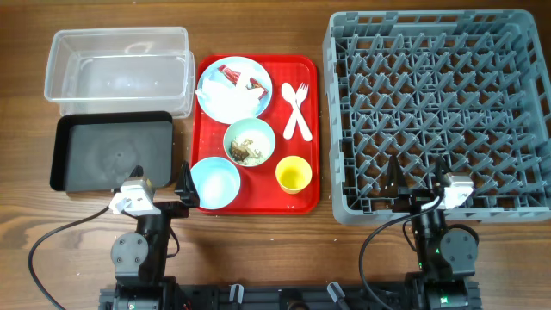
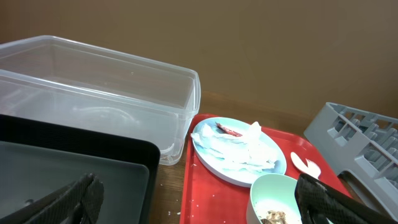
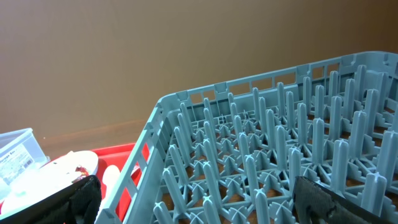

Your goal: Sort waste into correct bins and load items into the dishwasher rack

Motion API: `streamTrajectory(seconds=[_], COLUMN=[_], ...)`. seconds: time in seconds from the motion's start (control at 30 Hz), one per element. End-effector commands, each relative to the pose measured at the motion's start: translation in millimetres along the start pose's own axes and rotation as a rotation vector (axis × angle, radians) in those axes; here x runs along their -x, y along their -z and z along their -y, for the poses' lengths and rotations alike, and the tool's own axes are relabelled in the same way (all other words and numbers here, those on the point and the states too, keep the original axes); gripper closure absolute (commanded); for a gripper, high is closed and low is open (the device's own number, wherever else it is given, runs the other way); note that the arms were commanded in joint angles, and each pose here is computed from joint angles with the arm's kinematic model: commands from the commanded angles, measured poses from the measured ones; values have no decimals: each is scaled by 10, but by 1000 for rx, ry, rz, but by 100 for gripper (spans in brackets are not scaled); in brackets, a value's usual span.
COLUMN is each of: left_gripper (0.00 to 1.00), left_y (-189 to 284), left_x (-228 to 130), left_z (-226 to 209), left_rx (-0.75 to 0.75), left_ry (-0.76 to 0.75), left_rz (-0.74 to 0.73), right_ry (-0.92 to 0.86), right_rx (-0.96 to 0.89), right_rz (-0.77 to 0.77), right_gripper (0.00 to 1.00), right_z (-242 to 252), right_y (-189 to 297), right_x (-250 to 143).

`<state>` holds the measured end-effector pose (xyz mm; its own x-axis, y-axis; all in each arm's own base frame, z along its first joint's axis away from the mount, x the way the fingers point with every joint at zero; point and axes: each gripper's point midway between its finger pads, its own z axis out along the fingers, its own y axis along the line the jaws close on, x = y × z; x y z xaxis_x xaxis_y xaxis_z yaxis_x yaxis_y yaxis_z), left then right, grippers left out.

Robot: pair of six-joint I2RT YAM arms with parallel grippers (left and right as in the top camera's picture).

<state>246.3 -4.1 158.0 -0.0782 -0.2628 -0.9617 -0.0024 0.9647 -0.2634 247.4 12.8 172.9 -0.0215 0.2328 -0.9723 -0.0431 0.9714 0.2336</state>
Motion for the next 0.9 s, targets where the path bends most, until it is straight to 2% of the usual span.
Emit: streamTrajectory(seconds=[0.0,0.4,0.47,0.67,0.8,0.87], left_gripper=[0,0,0,0,0,0], left_y=[-1,-1,-1,-1,0,17], left_x=[-17,-17,-17,-16,47,245], left_z=[5,5,5,5,24,85], left_rx=[-7,-7,-7,-7,-15,-40], left_ry=[-12,-12,-11,-11,-12,-10], left_rz=[-2,-2,-2,-1,24,101], right_ry=[-11,-12,-88,-111,-89,0], right_rx=[19,19,19,30,118,162], right_rz=[5,5,5,39,54,103], right_gripper=[0,0,0,0,0,0], right_z=[-33,-34,-33,-55,-212,-312], right_y=[4,4,4,6,21,55], right_x=[10,11,11,97,157,320])
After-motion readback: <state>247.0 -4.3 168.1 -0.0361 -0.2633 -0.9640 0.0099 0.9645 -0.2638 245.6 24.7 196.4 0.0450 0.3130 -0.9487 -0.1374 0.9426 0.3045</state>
